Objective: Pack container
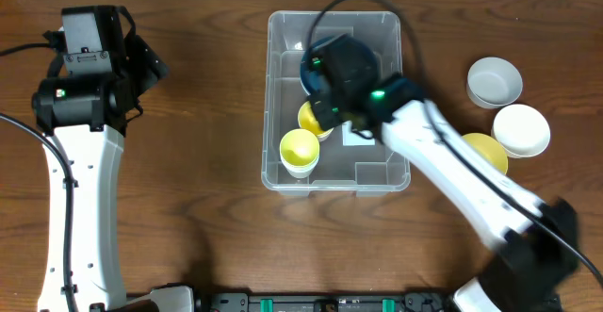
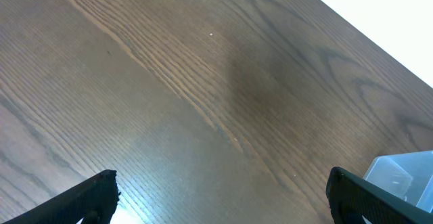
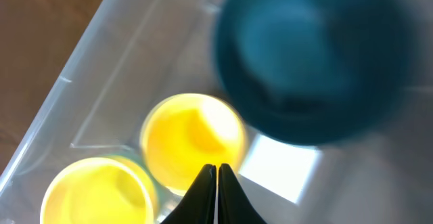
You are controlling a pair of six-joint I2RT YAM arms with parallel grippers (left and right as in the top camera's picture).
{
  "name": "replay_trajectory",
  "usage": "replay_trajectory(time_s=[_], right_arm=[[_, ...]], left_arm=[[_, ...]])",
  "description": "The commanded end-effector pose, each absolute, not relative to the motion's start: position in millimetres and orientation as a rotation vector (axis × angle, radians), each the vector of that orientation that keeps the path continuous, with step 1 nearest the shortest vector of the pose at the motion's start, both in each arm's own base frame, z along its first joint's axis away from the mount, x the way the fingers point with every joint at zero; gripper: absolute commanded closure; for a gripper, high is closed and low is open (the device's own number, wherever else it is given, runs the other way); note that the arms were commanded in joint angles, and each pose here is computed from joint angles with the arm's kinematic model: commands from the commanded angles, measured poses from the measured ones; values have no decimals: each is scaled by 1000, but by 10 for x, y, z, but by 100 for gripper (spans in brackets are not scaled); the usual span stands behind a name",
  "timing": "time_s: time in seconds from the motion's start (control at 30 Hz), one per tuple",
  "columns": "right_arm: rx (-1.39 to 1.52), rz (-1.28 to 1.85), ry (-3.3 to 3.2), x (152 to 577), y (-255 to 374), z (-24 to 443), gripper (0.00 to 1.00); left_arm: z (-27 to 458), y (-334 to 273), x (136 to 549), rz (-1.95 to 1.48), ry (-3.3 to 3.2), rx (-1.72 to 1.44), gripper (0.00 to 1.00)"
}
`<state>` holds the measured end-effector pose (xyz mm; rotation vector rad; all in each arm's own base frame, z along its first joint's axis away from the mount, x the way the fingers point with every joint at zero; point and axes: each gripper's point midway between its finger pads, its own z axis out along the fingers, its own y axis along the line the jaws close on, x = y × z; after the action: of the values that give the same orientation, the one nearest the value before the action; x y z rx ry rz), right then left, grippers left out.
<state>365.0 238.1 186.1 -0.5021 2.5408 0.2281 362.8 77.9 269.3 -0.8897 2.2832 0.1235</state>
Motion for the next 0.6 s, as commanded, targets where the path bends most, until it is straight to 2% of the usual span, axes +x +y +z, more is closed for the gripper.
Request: replay_trajectory(time_s=[0.0, 0.17, 0.27, 0.3, 0.4, 0.57], right_arm=[[-222, 125, 2454, 3687, 1778, 2449, 95], [9, 39, 2508, 3524, 1032, 2588, 87], [94, 27, 2551, 3477, 764, 2548, 86], [108, 39, 2562, 3474, 734, 2524, 86], [116, 86, 2596, 3498, 744, 2396, 94], [-47, 223, 2619, 3611, 1099, 2114, 98]], left_arm=[[2755, 804, 3629, 136, 2268, -886, 2], [2755, 804, 3629, 136, 2268, -886, 2], [2755, 803, 3629, 135, 2269, -886, 2], [2755, 804, 3629, 136, 2268, -886, 2], [2755, 803, 3629, 135, 2269, -886, 2], [2755, 803, 3629, 135, 2269, -886, 2]])
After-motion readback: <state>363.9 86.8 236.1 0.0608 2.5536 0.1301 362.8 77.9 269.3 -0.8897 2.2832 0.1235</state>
